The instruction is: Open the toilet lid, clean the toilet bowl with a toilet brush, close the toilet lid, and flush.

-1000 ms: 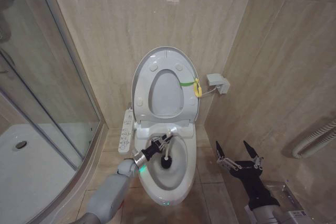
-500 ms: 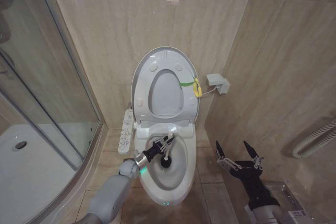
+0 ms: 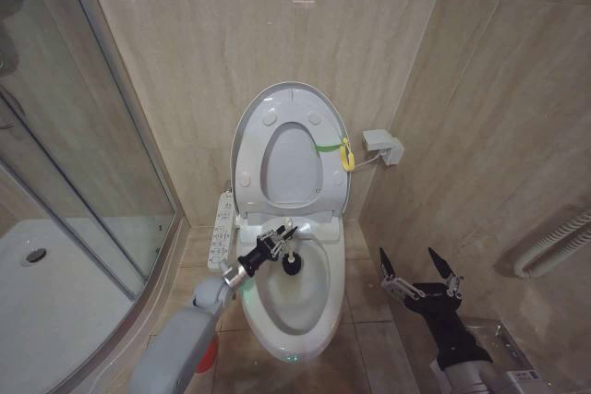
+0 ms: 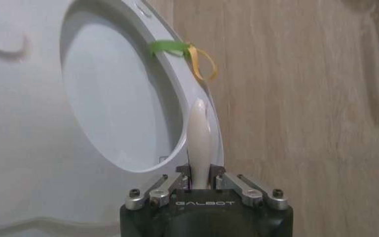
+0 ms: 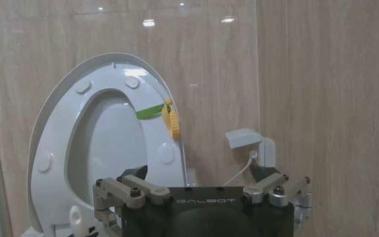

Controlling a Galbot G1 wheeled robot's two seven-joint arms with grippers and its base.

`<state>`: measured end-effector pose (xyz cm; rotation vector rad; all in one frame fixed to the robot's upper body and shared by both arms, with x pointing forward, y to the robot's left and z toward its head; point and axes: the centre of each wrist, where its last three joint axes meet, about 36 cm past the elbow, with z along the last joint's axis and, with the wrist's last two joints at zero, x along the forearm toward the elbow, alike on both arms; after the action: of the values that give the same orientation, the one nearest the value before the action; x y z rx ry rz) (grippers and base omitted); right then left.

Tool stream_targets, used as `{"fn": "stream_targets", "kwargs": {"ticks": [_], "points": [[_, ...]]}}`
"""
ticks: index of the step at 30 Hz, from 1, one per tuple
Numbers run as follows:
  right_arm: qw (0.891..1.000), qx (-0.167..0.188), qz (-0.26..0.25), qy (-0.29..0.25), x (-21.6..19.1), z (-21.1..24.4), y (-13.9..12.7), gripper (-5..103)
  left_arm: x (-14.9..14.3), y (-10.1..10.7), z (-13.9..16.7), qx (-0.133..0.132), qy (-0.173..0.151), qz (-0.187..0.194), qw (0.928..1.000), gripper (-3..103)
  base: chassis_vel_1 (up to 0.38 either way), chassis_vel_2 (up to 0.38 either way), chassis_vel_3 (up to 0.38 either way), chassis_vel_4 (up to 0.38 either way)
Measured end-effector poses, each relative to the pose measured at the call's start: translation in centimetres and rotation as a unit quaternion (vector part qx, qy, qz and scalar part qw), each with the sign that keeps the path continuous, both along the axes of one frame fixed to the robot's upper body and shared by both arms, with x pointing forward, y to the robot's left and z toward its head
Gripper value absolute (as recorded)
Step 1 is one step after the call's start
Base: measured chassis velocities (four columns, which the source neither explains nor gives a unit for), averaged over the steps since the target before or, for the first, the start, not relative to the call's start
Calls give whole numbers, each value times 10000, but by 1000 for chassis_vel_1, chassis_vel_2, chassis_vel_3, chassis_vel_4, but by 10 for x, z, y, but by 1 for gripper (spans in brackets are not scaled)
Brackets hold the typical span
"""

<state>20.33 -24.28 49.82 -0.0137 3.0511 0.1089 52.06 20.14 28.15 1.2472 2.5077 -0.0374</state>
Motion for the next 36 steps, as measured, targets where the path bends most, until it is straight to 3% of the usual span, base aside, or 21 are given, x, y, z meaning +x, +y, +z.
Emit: {"fn": "stream_targets", "kwargs": {"ticks": [6,12,16,18,25,36], "points": [[10000,0,0,0,0,0,0,100,-38,-6,10,-337,45,294,9990,18,0,0,0,0],[10000,0,0,0,0,0,0,100,-84,-5,28,-616,-30,830,9946,18,0,0,0,0],[10000,0,2,0,0,0,0,100,-123,2,37,-566,127,1192,9912,18,0,0,0,0],[10000,0,0,0,0,0,0,100,-139,11,33,-303,177,1385,9897,18,0,0,0,0],[10000,0,0,0,0,0,0,100,-152,27,33,-23,40,1540,9881,18,0,0,0,0],[10000,0,1,0,0,0,0,100,-163,28,87,-429,-505,1524,9861,18,0,0,0,0]]}}
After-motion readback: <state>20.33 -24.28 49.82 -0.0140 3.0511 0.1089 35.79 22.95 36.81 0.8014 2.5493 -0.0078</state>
